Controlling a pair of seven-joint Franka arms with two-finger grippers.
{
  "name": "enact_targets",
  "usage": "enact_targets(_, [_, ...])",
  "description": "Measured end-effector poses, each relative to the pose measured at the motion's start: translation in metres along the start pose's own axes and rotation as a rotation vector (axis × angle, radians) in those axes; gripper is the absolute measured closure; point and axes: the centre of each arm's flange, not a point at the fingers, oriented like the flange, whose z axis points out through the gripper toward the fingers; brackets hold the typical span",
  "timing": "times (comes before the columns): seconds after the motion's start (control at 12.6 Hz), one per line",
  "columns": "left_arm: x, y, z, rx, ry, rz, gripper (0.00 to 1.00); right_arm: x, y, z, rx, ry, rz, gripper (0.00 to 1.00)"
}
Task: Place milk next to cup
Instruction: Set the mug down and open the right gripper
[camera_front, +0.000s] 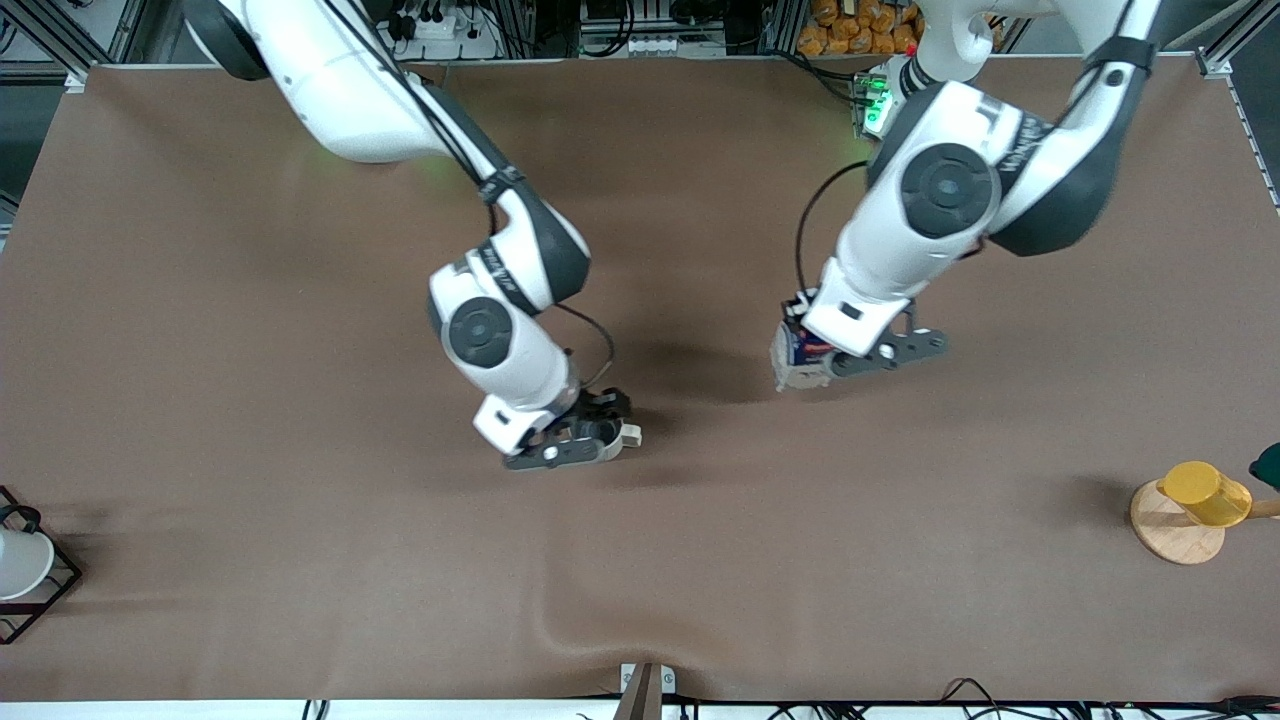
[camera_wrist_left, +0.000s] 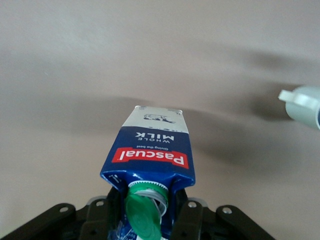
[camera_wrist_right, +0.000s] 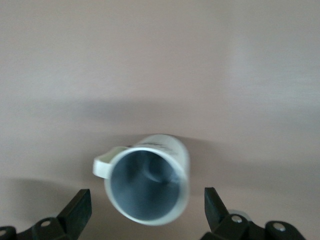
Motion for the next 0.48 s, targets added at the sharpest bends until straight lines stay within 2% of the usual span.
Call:
enact_targets(0.24, [-0.035,0.048,0.019,0.016,-0.022,0.046,0.58,0.027,0.098,-0.070,-0.031,-0.060,0.039,0.00])
enact_targets(0.48, [-0.068,0.097,0.034,0.014,-0.036,0.123,0.58,0.037,0.196,-0.094,-0.051,-0.160,0.094,0.00])
